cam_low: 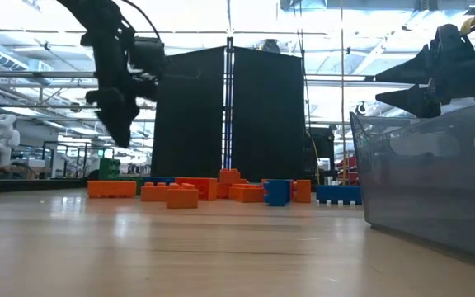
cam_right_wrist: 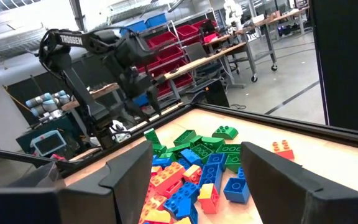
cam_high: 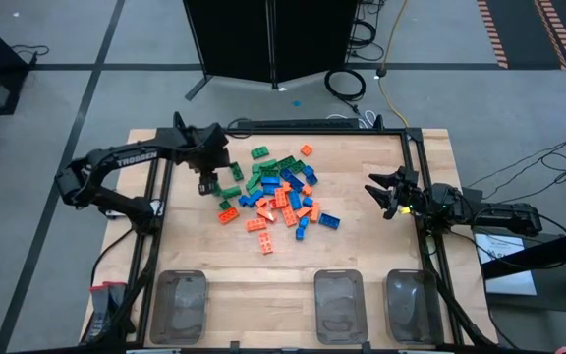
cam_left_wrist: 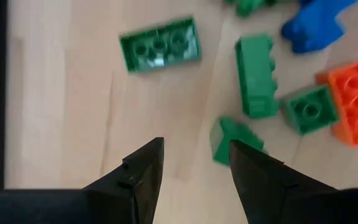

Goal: Sort blocks
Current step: Put the green game piece into the left black bin

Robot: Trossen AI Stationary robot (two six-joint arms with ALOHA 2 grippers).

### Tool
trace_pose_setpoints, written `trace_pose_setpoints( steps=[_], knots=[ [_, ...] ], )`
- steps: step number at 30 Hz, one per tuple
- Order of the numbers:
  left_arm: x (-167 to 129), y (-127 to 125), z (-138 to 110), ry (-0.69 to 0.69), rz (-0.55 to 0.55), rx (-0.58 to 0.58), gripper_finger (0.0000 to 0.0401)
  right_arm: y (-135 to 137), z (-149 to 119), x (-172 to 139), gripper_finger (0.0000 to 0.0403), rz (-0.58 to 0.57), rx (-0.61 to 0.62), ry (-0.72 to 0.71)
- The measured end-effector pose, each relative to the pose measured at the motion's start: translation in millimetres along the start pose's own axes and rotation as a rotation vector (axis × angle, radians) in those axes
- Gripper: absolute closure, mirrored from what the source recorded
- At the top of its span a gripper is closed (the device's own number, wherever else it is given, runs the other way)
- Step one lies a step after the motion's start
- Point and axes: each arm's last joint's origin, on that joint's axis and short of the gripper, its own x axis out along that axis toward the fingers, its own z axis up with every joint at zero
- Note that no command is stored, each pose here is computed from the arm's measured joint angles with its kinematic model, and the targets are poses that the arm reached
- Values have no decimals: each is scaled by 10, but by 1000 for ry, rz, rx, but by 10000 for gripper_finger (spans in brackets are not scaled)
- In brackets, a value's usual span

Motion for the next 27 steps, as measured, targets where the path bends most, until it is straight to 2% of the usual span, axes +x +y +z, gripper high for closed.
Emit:
trace_pose_setpoints(
  steps=[6, 10, 13, 20, 27],
  knots=[
    [-220, 45, 108, -32, 5, -21, 216, 0, 0, 0, 165, 0, 1, 0],
    [-261, -13, 101, -16, -56, -8, 211, 0, 0, 0, 165, 0, 1, 0],
    [-257, -77, 79, 15, -99, 8, 188, 0, 0, 0, 165, 0, 1, 0],
    [-106, -150, -4, 65, -106, 49, 117, 0, 0, 0, 165, -1, 3, 0],
    [106, -206, -139, 114, -115, 70, 83, 0, 0, 0, 165, -1, 3, 0]
  ],
)
